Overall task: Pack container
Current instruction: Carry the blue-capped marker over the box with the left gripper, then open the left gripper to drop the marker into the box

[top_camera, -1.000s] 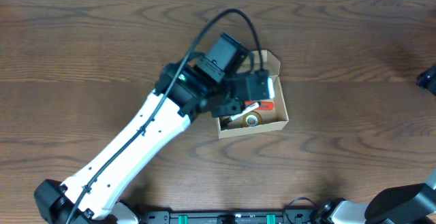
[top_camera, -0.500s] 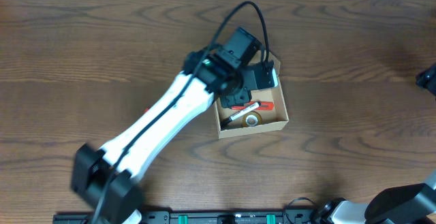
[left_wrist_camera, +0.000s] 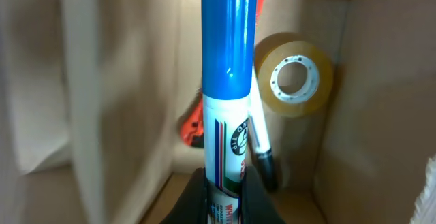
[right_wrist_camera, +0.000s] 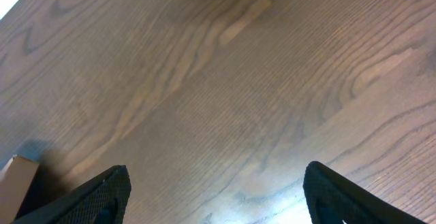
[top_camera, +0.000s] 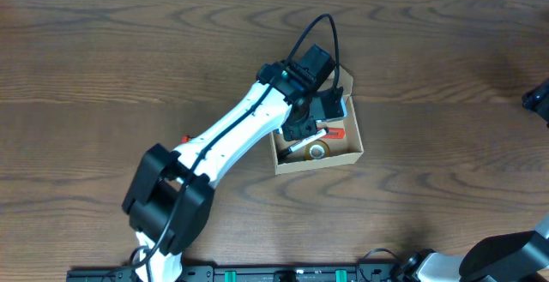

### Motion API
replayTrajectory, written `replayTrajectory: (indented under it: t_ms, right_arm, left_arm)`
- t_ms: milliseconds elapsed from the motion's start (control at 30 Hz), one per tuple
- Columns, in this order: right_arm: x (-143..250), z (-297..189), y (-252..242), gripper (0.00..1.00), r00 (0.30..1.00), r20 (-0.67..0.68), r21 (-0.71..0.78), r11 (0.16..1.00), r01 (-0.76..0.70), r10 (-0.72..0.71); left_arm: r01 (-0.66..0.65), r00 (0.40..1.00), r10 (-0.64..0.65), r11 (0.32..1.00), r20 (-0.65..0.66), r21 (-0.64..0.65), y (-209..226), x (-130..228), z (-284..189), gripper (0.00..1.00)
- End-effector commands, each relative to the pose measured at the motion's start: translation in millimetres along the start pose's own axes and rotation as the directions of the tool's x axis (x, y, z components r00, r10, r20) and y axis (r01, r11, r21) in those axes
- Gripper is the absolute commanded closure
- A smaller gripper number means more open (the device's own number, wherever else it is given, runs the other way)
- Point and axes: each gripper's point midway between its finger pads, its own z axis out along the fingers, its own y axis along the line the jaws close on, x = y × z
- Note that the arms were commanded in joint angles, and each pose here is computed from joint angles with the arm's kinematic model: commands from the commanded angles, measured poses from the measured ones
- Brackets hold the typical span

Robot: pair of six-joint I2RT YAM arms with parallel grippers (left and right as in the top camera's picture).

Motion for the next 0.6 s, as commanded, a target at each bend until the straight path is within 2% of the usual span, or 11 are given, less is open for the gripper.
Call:
replayTrajectory:
  t_ms: [0,400,467,533,567]
  right_arm:
    - [2.2,-5.6,6.2,0.21,1.0,0.008,-0.018,0.999,0.026,-0.026]
    - [3.0,-5.7,6.2,0.21,1.0,0.005,-0.018,1.0,0.026,-0.026]
    - [3.0,-5.7,6.2,0.2,1.0,0.005,-0.018,1.0,0.026,-0.026]
    - [2.9,-5.7,6.2,0.2,1.0,0.005,-0.018,1.0,0.026,-0.026]
    - [3.0,-5.6,6.2,0.2,1.0,0.005,-0.018,1.0,0.026,-0.026]
  left_arm:
    - [0.021,1.0,-0.021,0.998,0.0,0.061,-3.1,-1.9,21.5,0.94]
    - [0.052,0.996,-0.043,0.993,-0.079,0.108,-7.6,11.9,60.4,0.94]
    - [0.051,0.996,-0.043,0.993,-0.083,0.106,-7.5,12.7,60.2,0.75]
    - [0.051,0.995,-0.042,0.994,-0.094,0.098,-6.5,14.8,60.1,0.73]
    - [0.051,0.994,-0.042,0.994,-0.097,0.099,-6.8,15.6,60.0,0.6]
